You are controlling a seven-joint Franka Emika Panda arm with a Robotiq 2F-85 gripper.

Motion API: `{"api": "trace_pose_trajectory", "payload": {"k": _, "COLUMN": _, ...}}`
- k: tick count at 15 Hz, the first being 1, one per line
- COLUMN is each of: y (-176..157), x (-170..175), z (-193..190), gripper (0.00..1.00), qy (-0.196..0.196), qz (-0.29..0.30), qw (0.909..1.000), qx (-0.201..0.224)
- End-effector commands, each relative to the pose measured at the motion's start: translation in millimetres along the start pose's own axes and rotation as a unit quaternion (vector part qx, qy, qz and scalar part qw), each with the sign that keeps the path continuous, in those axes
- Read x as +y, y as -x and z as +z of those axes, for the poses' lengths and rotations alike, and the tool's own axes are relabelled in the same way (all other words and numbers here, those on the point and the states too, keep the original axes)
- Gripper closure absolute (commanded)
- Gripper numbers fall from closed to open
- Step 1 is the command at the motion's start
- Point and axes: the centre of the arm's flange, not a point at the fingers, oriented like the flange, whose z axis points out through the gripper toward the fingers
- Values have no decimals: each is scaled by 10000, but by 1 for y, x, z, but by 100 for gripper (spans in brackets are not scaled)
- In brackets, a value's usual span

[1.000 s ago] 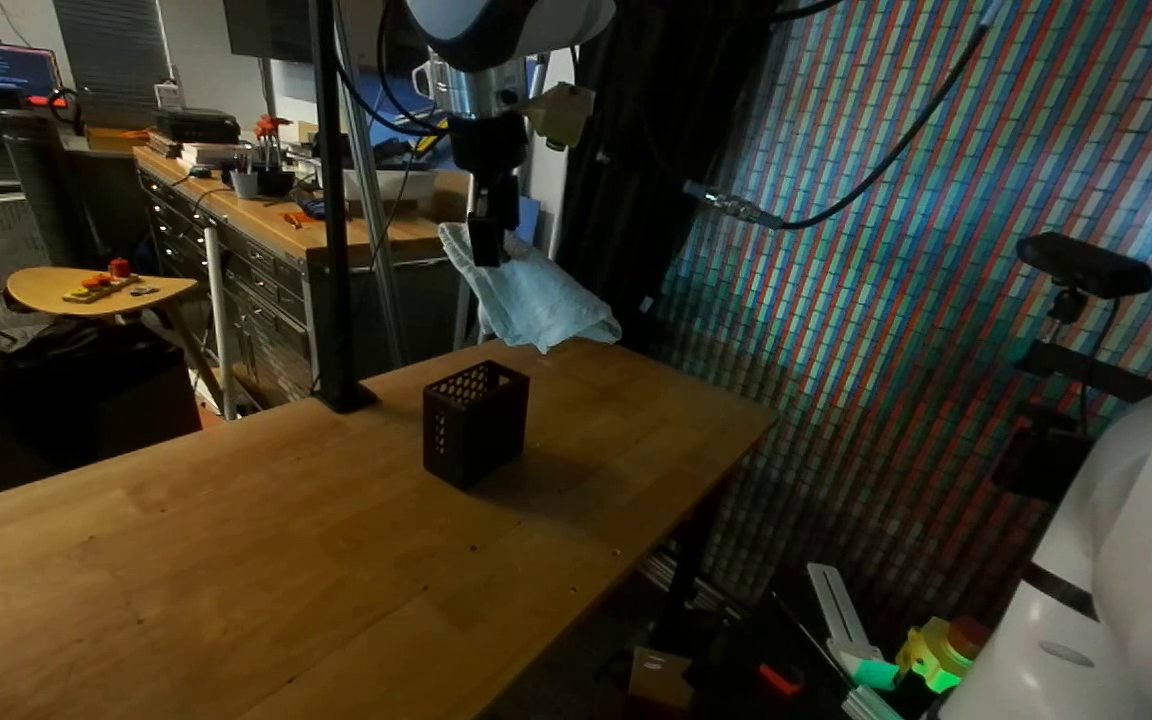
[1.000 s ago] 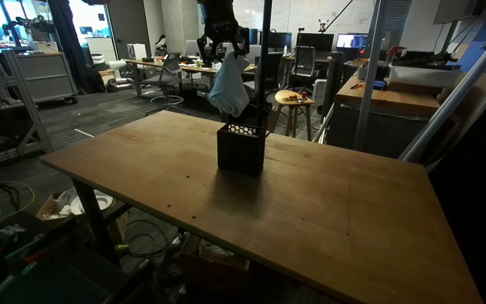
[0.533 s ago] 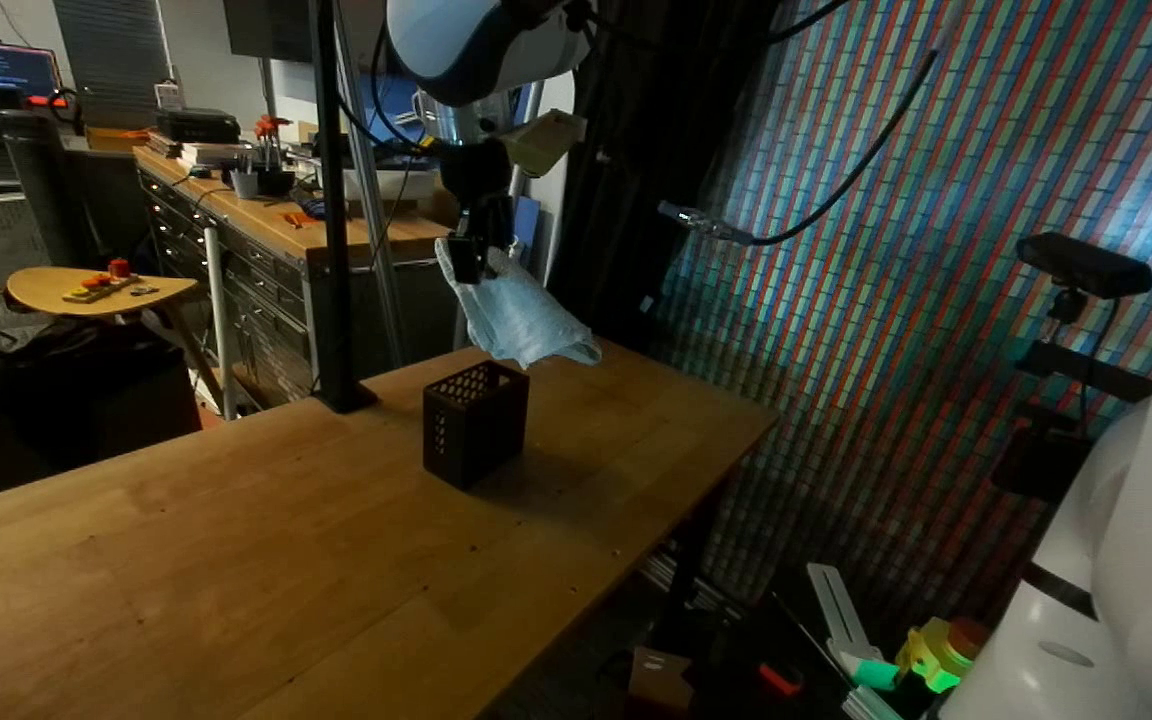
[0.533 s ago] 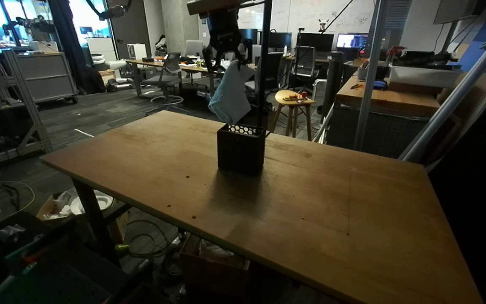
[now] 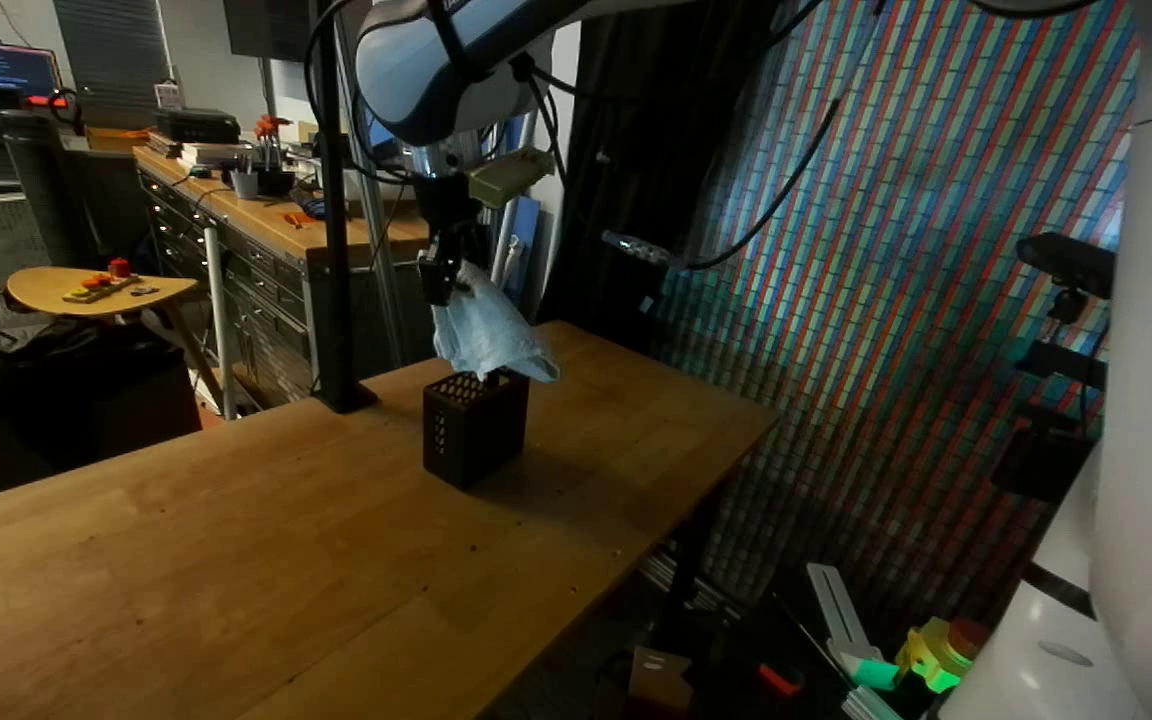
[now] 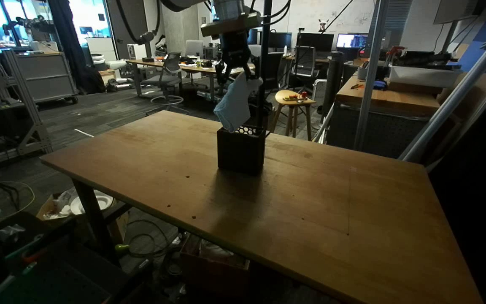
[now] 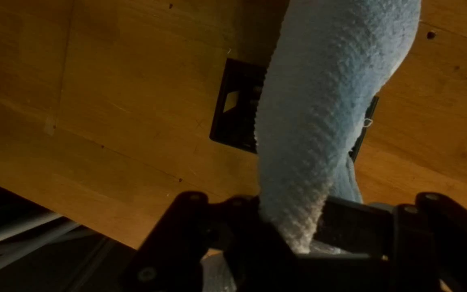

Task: Put the towel in the box

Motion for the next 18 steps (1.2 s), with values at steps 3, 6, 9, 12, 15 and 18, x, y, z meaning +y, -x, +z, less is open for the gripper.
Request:
{"api": "trace_pose_trajectory", "payload": {"k": 3, "y": -18, "x": 10, "z": 37, "gripper": 100, "qy": -255, "qz": 194, "qw": 9995, "qx": 61}}
{"api": "trace_pose_trajectory", "payload": {"k": 6, "y": -15, "x": 7, "z": 58, "gripper": 100, "qy": -382, "qz": 252, "qw": 9989, "qx": 35}}
{"api": "trace_pose_trajectory", "payload": {"k": 9, "y": -14, "x": 4, "z": 76, "gripper": 100, "qy": -501, "qz": 303, "qw": 9983, "qx": 70}}
{"api": "trace_pose_trajectory", "payload": {"k": 12, "y": -16, "x": -3, "z": 93, "gripper": 100, "qy": -646, "qz": 363, "qw": 9972, "qx": 128}}
{"api": "trace_pose_trajectory", "payload": {"k": 15, "y": -12, "x": -14, "z": 110, "gripper": 100, "qy": -792, "qz": 426, "qw": 9957, "qx": 221}}
{"api": "trace_pose_trajectory", "payload": {"k": 18, "y": 1, "x": -19, "z": 116, "gripper": 100, "qy": -844, "qz": 516, "qw": 9947, "qx": 294}}
